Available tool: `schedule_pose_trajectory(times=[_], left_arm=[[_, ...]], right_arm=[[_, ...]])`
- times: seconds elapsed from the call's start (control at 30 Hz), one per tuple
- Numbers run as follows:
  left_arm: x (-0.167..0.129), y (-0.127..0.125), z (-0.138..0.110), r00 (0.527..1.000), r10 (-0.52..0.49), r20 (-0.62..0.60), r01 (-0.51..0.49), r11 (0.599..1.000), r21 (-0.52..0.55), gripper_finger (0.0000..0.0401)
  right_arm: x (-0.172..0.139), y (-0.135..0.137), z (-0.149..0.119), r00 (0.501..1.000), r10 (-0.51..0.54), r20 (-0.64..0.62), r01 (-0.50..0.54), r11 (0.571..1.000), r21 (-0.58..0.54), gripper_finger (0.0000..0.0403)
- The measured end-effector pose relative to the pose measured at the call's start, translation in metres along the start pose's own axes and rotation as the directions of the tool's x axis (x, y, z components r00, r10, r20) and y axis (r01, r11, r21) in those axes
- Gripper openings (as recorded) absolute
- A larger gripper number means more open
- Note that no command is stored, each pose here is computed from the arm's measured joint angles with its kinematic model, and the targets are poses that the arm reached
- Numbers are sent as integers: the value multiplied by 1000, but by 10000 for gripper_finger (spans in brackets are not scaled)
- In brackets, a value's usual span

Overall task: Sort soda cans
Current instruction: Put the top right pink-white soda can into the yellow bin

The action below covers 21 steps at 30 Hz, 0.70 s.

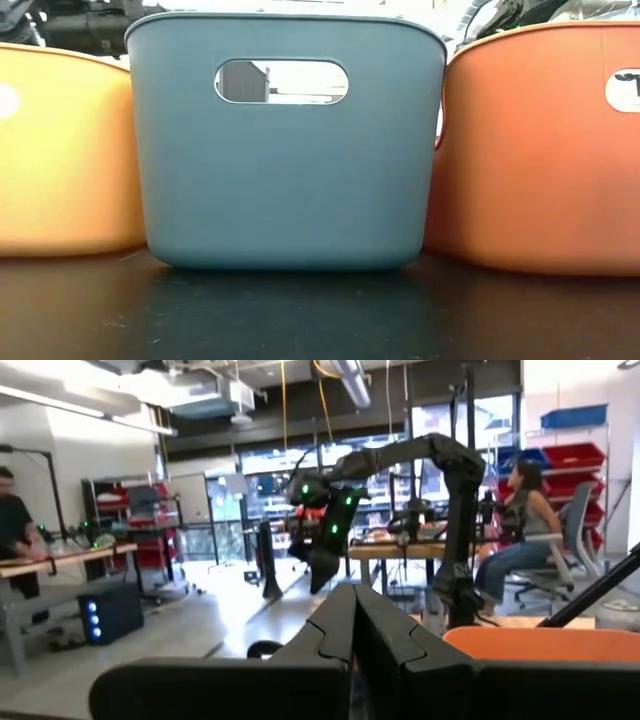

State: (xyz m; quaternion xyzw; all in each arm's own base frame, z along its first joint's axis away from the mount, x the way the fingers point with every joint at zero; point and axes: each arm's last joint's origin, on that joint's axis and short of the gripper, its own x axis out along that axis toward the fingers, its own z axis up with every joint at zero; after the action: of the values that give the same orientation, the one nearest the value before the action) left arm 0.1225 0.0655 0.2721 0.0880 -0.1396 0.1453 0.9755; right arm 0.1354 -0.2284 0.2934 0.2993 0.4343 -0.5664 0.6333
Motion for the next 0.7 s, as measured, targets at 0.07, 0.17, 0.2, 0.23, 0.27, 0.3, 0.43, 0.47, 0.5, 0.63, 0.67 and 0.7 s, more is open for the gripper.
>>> schedule_pose_trajectory(times=[0.07, 0.17, 0.2, 0.23, 0.27, 0.3, 0.43, 0.47, 0.5, 0.63, 0.67, 0.7], left_arm=[[-5, -1, -2, 1000, 1, 9, -1, 1000, -1, 0], [-9, -3, -3, 1000, 1, 2, -1, 1000, -8, 0], [-10, -3, -4, 1000, 1, -6, -1, 1000, -10, 0], [-10, -3, -4, 1000, 0, -13, -1, 1000, -12, 0], [-10, -3, -5, 1000, 0, -16, 0, 1000, -17, 0], [-10, -3, -5, 1000, -1, -20, 0, 1000, -21, 0], [-10, -3, -8, 999, -5, -45, 3, 1000, -31, 0], [-10, -3, -8, 999, -5, -51, 3, 999, -33, 0], [-10, -3, -9, 998, -5, -55, 4, 999, -34, 0], [-10, -3, -9, 998, -7, -58, 5, 999, -35, 0], [-10, -3, -9, 998, -9, -57, 7, 999, -35, 0], [-10, -3, -9, 998, -12, -58, 10, 999, -35, 0]], right_arm=[[7, 2, -2, 999, -13, -33, 13, 1000, 3, 394], [17, 6, -4, 997, -24, -70, 24, 1000, 2, 394], [20, 6, -4, 997, -26, -76, 27, 1000, 7, 394], [21, 7, -4, 996, -29, -80, 30, 999, 12, 394], [24, 8, -4, 996, -33, -86, 34, 999, 17, 393], [26, 8, -3, 995, -38, -94, 40, 999, 21, 393], [35, 9, -4, 989, -58, -135, 63, 998, 31, 393], [36, 9, -4, 988, -68, -140, 73, 997, 33, 393], [38, 10, -4, 987, -76, -142, 82, 996, 35, 393], [40, 10, -4, 986, -84, -146, 90, 995, 33, 393], [40, 10, -4, 986, -84, -146, 89, 995, 33, 393], [40, 10, -4, 986, -83, -147, 89, 996, 33, 393]])
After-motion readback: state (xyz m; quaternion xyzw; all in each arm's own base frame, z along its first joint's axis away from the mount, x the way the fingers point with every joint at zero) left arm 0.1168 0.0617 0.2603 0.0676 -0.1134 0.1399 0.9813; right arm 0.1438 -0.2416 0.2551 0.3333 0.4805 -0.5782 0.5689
